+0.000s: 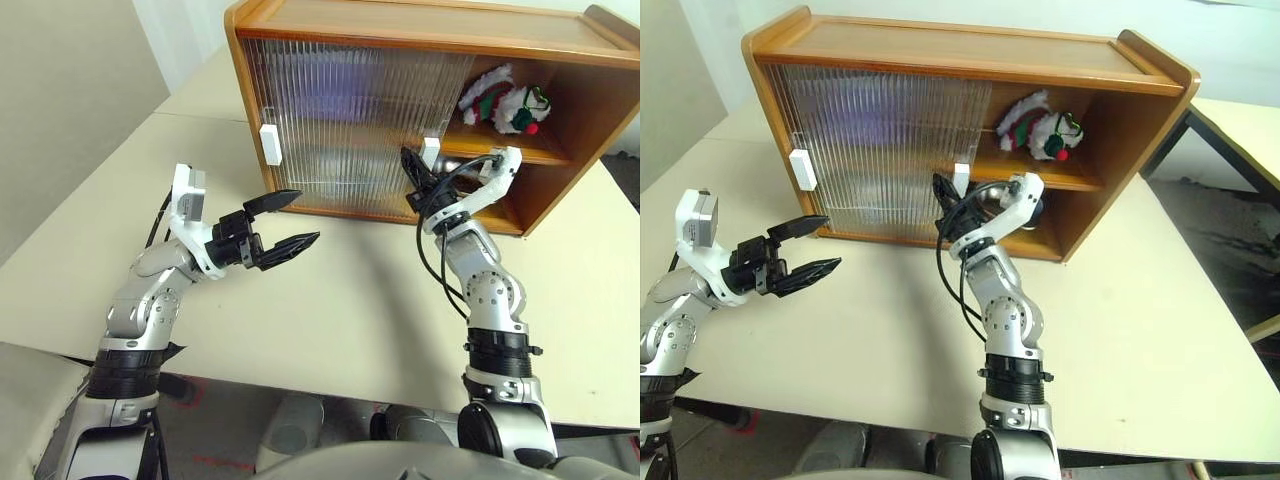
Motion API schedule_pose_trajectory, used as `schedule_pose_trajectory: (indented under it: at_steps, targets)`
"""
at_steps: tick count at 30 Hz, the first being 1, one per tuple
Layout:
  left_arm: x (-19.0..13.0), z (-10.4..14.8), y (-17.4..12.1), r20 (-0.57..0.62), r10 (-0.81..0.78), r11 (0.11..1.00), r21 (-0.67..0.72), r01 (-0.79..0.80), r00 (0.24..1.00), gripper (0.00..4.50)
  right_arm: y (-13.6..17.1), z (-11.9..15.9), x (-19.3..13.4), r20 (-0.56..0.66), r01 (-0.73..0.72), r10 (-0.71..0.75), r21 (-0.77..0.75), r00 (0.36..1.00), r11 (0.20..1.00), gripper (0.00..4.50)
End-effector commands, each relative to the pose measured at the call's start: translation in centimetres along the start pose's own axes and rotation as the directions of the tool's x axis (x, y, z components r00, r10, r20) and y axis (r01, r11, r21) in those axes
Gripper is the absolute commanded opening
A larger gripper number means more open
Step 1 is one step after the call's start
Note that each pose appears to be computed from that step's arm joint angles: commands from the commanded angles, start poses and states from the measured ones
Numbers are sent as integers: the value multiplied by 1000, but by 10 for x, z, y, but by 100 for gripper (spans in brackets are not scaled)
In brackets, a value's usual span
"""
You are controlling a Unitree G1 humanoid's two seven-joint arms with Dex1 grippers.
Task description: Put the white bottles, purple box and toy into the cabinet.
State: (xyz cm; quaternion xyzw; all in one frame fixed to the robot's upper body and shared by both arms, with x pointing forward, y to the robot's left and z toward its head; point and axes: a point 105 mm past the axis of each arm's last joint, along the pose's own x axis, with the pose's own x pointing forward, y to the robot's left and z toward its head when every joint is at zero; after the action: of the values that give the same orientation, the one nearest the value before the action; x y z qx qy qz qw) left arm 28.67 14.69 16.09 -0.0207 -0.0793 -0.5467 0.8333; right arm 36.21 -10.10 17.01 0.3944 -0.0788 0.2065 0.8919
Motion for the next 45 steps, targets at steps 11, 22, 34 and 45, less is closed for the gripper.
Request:
schedule_pose_trajectory:
  at_steps: [11, 22, 34, 45]
  targets:
    - [8, -1, 0, 0, -17, 1000, 10, 17, 1000, 450, -26, 35, -10, 155, 145, -131, -80, 979, 986, 4]
    - [10, -1, 2, 4, -18, 1000, 13, 18, 1000, 450, -48, 58, -25, 240, 238, -201, -138, 950, 961, 4]
    - [10, -2, 3, 0, -26, 1000, 15, 26, 1000, 450, -69, 80, -40, 325, 341, -273, -174, 905, 924, 4]
    - [9, -1, 4, -2, -22, 1000, 16, 22, 1000, 450, -94, 110, -56, 369, 404, -305, -231, 878, 885, 4]
